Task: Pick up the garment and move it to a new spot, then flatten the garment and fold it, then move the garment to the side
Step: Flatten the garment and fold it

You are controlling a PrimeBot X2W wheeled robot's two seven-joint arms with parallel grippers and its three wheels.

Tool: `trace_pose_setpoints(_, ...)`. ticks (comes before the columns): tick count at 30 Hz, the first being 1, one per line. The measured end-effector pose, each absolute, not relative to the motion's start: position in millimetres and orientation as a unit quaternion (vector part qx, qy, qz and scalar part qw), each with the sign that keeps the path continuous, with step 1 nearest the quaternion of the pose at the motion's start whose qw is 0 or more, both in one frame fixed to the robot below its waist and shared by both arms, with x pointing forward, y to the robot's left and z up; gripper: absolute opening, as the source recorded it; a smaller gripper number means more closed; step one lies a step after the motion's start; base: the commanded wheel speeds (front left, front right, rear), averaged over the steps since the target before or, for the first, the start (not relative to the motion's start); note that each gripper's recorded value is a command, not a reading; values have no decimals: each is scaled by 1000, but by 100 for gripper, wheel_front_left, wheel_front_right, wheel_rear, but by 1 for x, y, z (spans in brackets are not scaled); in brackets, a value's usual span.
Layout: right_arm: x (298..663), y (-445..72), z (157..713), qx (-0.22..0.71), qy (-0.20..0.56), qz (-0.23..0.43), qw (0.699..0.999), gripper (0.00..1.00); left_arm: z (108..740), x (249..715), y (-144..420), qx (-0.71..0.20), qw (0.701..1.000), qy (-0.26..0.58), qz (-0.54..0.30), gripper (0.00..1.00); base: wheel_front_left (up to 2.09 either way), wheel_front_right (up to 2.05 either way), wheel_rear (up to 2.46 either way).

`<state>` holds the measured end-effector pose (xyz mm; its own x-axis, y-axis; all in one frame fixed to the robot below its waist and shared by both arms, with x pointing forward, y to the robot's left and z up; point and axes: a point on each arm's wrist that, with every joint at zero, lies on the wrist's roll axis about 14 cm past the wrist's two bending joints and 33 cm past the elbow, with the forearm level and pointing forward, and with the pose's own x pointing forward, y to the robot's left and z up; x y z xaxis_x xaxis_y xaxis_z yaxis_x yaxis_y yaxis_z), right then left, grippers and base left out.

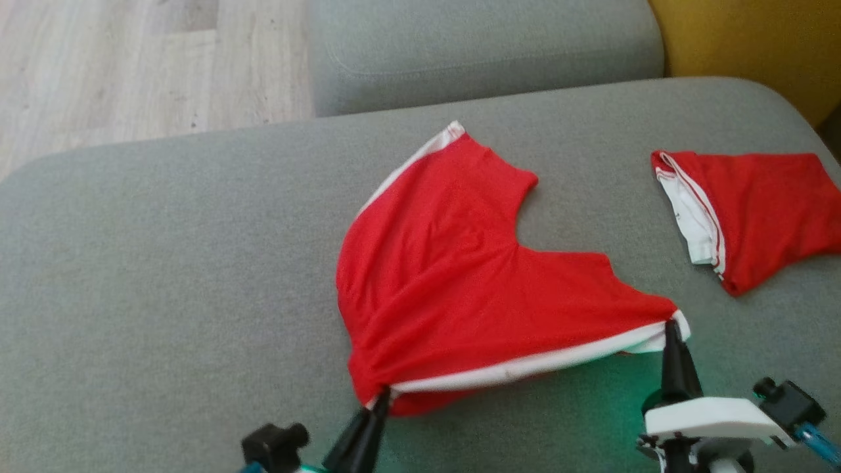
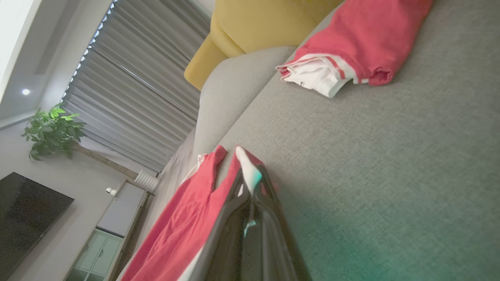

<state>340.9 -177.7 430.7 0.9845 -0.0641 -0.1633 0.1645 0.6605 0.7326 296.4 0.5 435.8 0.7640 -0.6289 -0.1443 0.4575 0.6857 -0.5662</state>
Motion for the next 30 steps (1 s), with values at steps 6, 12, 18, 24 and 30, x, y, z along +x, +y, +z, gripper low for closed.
trace_pose_setpoints(6,350,-180,451,426,30,-54,903,0,452,291,-11,-264,897,146,-323,0,0,0,0)
trace_pose_setpoints(12,418,-153,495,410,4,19,912,0,492,335,-17,-266,897,85,-342,0,0,0,0)
trace_pose_setpoints(18,506,-115,534,361,-15,84,929,0,528,392,-9,-285,901,28,-327,0,0,0,0)
trace_pose_setpoints(24,566,-88,504,312,36,90,945,0,517,423,16,-311,909,33,-276,0,0,0,0)
trace_pose_setpoints(30,601,-73,478,272,65,91,956,0,499,441,39,-328,916,45,-227,0,0,0,0)
